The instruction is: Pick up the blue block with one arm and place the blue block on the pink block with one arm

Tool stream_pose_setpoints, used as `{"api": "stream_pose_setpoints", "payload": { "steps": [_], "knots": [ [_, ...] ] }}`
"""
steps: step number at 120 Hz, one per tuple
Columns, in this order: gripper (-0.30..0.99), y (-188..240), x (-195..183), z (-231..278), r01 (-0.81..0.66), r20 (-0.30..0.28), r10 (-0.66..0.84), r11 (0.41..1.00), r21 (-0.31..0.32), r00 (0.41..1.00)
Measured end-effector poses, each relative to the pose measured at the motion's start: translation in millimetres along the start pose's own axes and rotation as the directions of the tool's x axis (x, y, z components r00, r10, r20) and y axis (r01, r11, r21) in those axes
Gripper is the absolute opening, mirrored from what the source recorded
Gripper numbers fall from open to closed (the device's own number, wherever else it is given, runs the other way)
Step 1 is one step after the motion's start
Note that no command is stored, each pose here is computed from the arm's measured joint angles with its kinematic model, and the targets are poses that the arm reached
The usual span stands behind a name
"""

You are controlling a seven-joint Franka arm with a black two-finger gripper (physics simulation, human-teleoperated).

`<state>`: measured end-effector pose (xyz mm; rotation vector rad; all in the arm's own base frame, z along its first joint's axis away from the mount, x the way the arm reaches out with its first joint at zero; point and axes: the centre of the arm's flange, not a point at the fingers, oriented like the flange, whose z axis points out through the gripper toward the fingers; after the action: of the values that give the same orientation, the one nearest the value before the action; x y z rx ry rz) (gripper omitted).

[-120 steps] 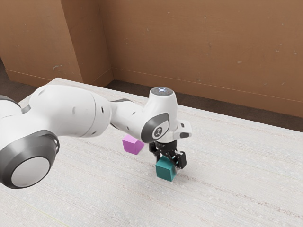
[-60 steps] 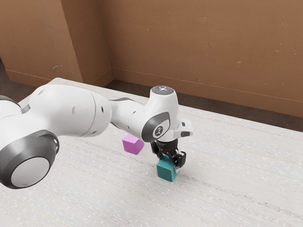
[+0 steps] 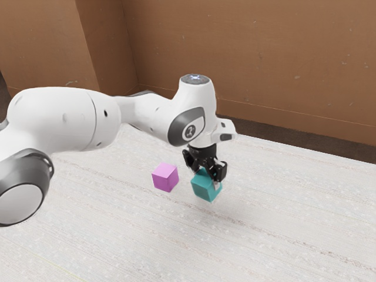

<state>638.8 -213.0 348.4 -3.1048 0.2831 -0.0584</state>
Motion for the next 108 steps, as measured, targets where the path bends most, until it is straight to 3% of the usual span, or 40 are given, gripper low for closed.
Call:
{"api": "stream_pose_setpoints", "payload": {
  "steps": [40, 62, 108],
  "knots": [
    [0.31, -73.5, -13.0, -37.5, 0.044, 0.101, -0.05, 0.997, 0.056, 0.994],
    [0.31, -88.6, -6.0, -61.1, 0.041, 0.109, -0.047, 0.997, 0.061, 0.993],
    [0.31, -130.3, 4.8, -61.8, 0.062, 0.132, -0.071, 0.995, 0.076, 0.989]
  ]
}}
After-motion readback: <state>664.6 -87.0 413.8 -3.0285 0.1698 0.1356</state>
